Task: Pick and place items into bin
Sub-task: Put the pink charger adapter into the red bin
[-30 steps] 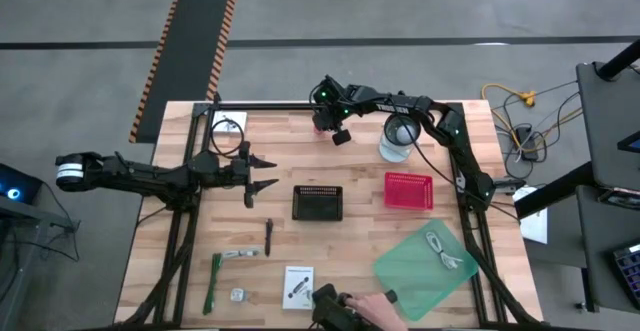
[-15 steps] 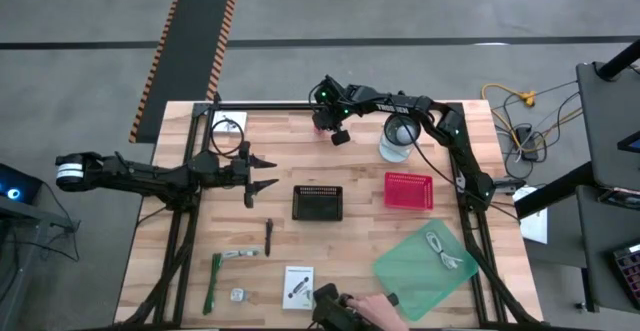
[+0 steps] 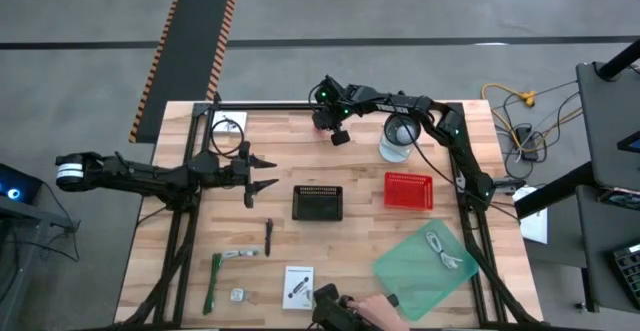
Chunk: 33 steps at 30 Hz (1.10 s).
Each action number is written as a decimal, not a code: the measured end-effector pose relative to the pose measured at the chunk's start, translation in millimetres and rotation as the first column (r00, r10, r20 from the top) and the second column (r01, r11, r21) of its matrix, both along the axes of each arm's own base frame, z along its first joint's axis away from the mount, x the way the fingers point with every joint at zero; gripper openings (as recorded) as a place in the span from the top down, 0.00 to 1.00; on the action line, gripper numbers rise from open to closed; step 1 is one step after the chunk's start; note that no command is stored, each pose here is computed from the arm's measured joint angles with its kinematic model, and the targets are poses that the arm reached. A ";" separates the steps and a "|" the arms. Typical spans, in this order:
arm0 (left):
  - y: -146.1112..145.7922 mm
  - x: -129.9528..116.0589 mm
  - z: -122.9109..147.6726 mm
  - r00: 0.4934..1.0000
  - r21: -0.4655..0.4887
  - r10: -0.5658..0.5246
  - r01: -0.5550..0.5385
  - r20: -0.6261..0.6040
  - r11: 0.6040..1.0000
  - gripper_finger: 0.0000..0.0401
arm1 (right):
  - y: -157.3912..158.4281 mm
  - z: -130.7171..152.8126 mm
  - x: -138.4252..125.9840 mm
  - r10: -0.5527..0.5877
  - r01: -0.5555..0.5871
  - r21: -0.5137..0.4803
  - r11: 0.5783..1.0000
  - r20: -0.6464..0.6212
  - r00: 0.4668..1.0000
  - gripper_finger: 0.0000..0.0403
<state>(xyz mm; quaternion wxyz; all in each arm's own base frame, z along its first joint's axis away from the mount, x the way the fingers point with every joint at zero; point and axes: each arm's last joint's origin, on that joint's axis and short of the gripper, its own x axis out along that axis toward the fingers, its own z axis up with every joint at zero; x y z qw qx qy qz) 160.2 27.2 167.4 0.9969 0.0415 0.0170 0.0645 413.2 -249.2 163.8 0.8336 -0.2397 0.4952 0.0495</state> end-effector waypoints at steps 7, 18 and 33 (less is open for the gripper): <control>0.0 -0.2 -0.6 1.000 -0.001 0.000 0.000 -0.002 1.000 0.52 | 0.2 -0.3 -0.1 0.000 0.000 0.001 1.000 -0.002 1.000 0.98; -0.1 -0.9 -1.8 1.000 -0.001 0.000 0.000 -0.005 1.000 0.52 | 2.7 5.1 -0.3 -0.036 0.036 0.021 0.999 0.009 0.999 0.98; -0.2 -0.9 -1.7 1.000 -0.001 0.000 0.000 -0.005 1.000 0.52 | 17.4 42.7 -10.9 -0.135 0.128 0.154 0.980 0.034 0.990 0.98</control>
